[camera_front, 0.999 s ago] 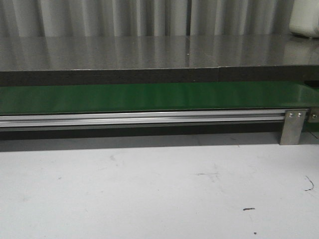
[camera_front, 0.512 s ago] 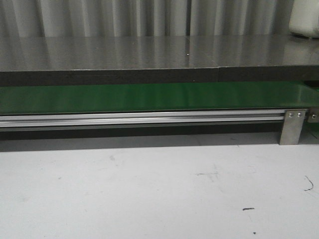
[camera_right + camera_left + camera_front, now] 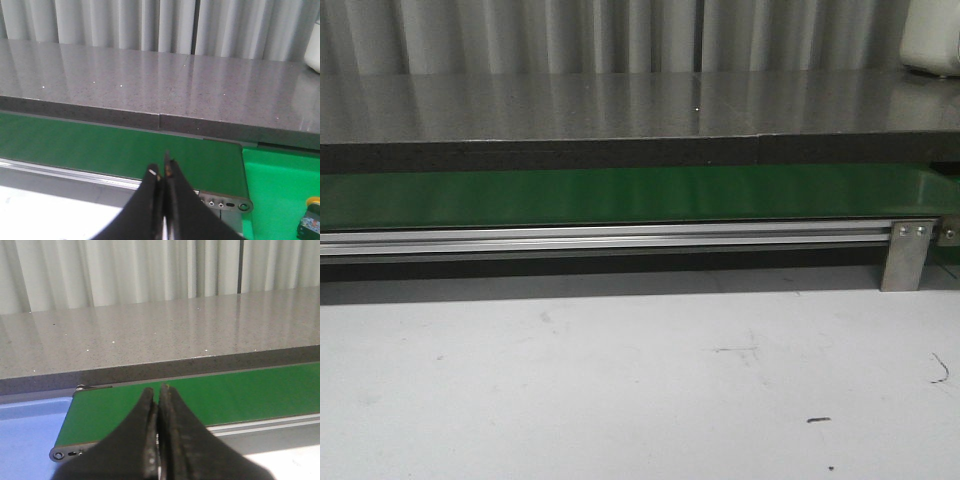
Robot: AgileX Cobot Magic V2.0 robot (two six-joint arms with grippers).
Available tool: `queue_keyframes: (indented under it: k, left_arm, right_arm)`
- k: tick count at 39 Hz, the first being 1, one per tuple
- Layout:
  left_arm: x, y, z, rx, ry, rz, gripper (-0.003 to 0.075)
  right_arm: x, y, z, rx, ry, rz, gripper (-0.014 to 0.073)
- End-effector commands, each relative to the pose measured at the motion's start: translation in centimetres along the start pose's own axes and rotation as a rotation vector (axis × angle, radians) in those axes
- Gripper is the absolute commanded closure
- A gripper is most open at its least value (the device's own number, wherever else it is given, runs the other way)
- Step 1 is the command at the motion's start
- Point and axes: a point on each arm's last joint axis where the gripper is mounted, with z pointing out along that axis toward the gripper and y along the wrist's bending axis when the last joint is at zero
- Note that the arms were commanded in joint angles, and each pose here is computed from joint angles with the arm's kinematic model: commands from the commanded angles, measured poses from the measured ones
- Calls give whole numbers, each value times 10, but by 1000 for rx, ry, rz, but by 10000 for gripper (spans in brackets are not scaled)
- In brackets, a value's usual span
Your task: Move button from left to right
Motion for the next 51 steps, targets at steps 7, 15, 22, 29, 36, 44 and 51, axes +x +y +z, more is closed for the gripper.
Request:
queue_keyframes:
  k: [7, 15, 22, 29, 36, 44, 51]
  left_arm:
    - [-16, 2, -2, -9, -97, -21, 741]
    - [-16, 2, -2, -9, -97, -21, 741]
    - [-16, 2, -2, -9, -97, -21, 741]
    - [-16, 2, -2, -18, -107, -1, 741]
    - [-7, 3, 0, -31, -134, -31, 741]
    - [33, 1, 6, -41, -77, -63, 741]
    - [67, -1, 15, -42, -26, -77, 741]
  right_arm:
    - [-16, -1, -1, 12, -101, -8, 663]
    - [-16, -1, -1, 12, -101, -8, 663]
    - [-16, -1, -1, 12, -101, -8, 663]
    - [-16, -1, -1, 12, -101, -8, 663]
    - [-16, -1, -1, 13, -101, -8, 663]
    - [-15, -1, -1, 13, -100, -8, 663]
    - [-15, -1, -1, 12, -100, -8, 663]
